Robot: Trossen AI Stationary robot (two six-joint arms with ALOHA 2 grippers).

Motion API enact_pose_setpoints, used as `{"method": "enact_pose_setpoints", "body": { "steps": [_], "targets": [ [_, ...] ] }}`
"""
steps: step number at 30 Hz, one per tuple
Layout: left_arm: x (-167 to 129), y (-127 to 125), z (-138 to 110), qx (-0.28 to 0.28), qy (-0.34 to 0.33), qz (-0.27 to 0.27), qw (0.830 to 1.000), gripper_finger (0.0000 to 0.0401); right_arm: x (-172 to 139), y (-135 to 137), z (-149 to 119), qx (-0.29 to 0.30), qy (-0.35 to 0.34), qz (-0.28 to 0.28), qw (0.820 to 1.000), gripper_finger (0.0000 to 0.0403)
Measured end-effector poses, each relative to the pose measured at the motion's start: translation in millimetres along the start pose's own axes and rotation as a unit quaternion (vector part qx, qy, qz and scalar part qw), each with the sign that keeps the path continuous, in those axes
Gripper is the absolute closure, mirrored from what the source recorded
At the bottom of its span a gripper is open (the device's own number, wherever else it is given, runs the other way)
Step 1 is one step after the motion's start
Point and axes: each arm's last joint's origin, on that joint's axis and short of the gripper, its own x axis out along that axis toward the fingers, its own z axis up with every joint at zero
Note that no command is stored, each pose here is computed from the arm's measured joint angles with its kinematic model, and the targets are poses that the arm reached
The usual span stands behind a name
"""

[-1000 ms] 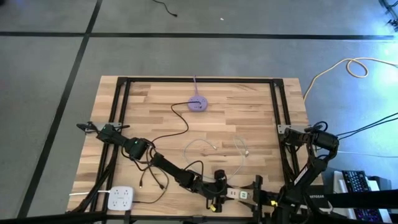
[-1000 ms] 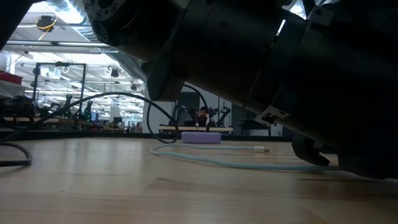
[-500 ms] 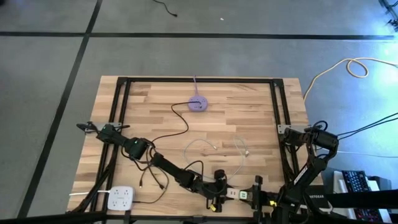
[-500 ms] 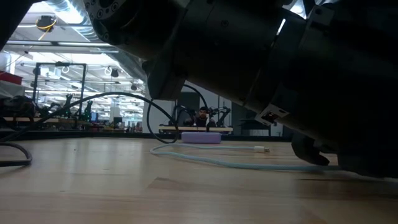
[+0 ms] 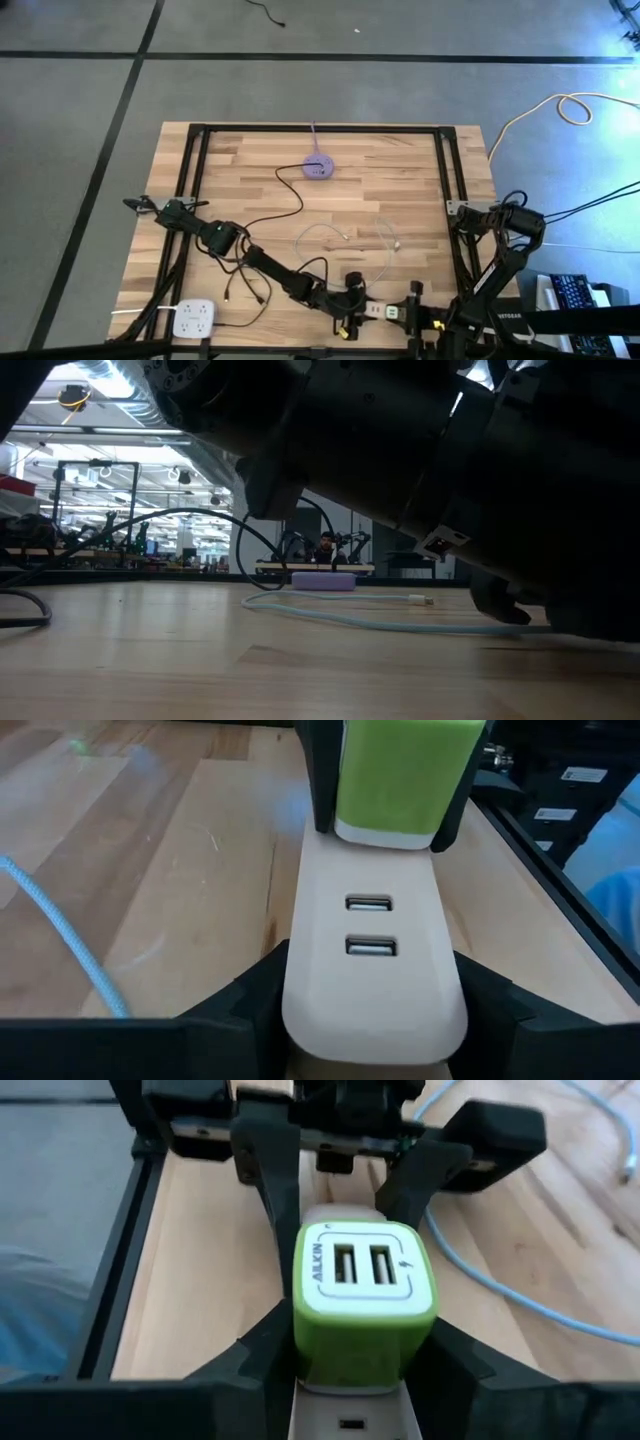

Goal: Insert USB
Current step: Remove the green charger adapter from the light brown outlet extension

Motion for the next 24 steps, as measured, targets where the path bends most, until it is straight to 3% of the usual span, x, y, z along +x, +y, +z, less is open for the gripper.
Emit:
{"method": "enact_pose_setpoints", "body": {
  "steps": [3,9,18,24],
  "targets": [
    [0,0,1,-0.001,-0.004,0.001,1.000,0.0231,2,0,3,0.003,-0.008,-0.001,1.000,0.0276],
    [0,0,0,0.008,-0.002,0.004,1.000,0.0231,11,-4,6,0.016,0.063,0.005,0.998,0.0275],
    [0,0,1,0.002,-0.008,-0.002,1.000,0.0231,5,-3,10,-0.012,0.012,0.002,1.000,0.0274],
    [0,0,1,0.005,-0.004,-0.001,1.000,0.0231,3,-6,7,0.001,0.074,0.012,0.997,0.0274]
  ]
}}
